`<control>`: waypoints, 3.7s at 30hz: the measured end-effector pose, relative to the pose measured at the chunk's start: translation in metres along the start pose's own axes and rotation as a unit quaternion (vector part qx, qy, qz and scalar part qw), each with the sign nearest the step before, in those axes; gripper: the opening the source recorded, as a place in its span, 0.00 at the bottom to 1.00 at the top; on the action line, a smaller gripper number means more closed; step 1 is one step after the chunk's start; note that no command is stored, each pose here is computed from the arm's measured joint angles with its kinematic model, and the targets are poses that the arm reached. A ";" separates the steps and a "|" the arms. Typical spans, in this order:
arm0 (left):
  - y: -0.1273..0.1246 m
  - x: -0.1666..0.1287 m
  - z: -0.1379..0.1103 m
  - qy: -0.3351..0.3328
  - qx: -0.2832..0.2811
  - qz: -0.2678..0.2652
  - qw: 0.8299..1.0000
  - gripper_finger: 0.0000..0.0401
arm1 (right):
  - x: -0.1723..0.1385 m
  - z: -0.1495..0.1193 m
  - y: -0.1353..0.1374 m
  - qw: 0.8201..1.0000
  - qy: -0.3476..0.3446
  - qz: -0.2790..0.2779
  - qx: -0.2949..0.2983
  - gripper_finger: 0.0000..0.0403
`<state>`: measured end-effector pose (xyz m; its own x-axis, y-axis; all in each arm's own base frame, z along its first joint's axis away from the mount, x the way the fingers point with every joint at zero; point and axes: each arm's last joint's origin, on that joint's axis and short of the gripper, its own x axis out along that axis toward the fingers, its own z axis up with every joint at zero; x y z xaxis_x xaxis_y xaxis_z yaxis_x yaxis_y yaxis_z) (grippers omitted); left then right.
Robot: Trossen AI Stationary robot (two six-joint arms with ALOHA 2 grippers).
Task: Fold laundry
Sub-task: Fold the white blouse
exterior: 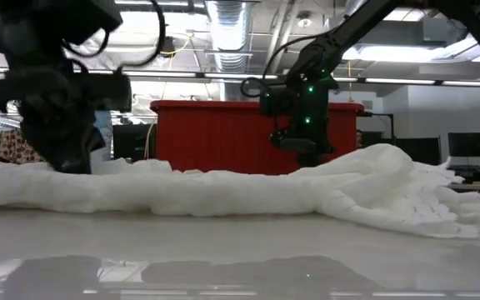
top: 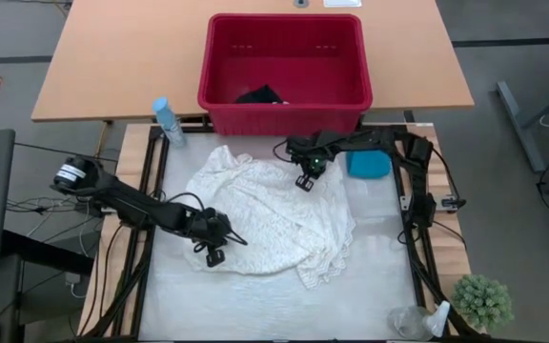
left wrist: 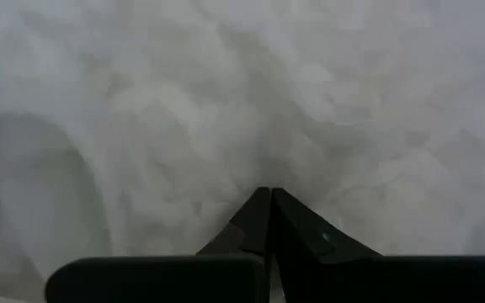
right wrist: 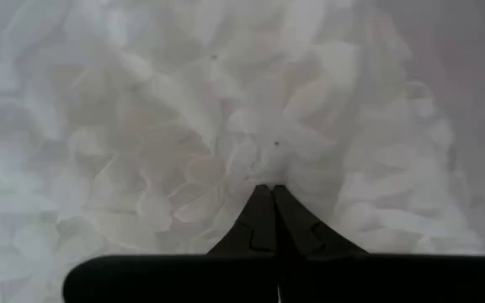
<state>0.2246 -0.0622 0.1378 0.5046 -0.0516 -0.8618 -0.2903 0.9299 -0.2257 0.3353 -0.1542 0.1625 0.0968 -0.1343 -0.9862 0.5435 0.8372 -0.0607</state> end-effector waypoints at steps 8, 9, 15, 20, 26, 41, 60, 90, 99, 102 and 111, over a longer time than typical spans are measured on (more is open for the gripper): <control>-0.002 0.021 -0.003 0.028 -0.006 -0.003 1.000 0.00 | 0.002 0.002 -0.030 0.998 0.001 -0.045 0.045 0.03; -0.002 0.021 -0.004 0.031 -0.007 -0.004 0.999 0.00 | 0.002 0.003 -0.033 0.997 0.000 -0.051 0.054 0.03; -0.008 0.020 -0.013 0.051 0.001 0.000 0.999 0.00 | 0.003 0.000 -0.051 0.990 0.010 -0.092 0.104 0.03; -0.014 0.018 -0.021 0.066 -0.001 0.007 0.998 0.00 | -0.001 0.004 -0.057 0.987 0.002 -0.123 0.102 0.05; -0.015 0.016 -0.025 0.077 -0.023 0.018 0.997 0.00 | -0.033 0.019 -0.059 0.989 -0.029 -0.121 0.080 0.09; 0.010 -0.058 -0.034 0.038 -0.050 0.090 0.994 0.00 | -0.169 -0.017 -0.040 0.980 -0.191 0.018 0.047 0.08; -0.003 -0.110 -0.032 -0.109 -0.037 -0.050 0.992 0.00 | -0.168 -0.166 0.248 0.941 -0.227 0.133 -0.211 0.14; -0.009 -0.110 -0.037 -0.085 -0.003 -0.073 0.994 0.00 | -0.039 -0.150 0.286 0.995 -0.079 0.055 -0.006 0.35; -0.009 -0.111 -0.039 -0.089 0.016 -0.067 0.994 0.00 | -0.076 -0.155 0.289 0.987 0.011 0.158 -0.030 0.04; -0.009 -0.111 -0.039 -0.088 0.023 -0.067 0.994 0.00 | -0.106 -0.163 0.289 0.983 0.011 0.175 -0.052 0.03; -0.012 -0.111 -0.043 -0.023 0.039 -0.120 0.992 0.00 | -0.144 -0.198 0.260 0.990 0.083 0.092 -0.064 0.03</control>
<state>0.1368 -0.0830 0.2161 0.5891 -0.2594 -0.7653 -0.0945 0.9184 -0.3841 0.2980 0.1880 0.2582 0.0403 0.1072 -0.9934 0.4190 0.9008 0.1142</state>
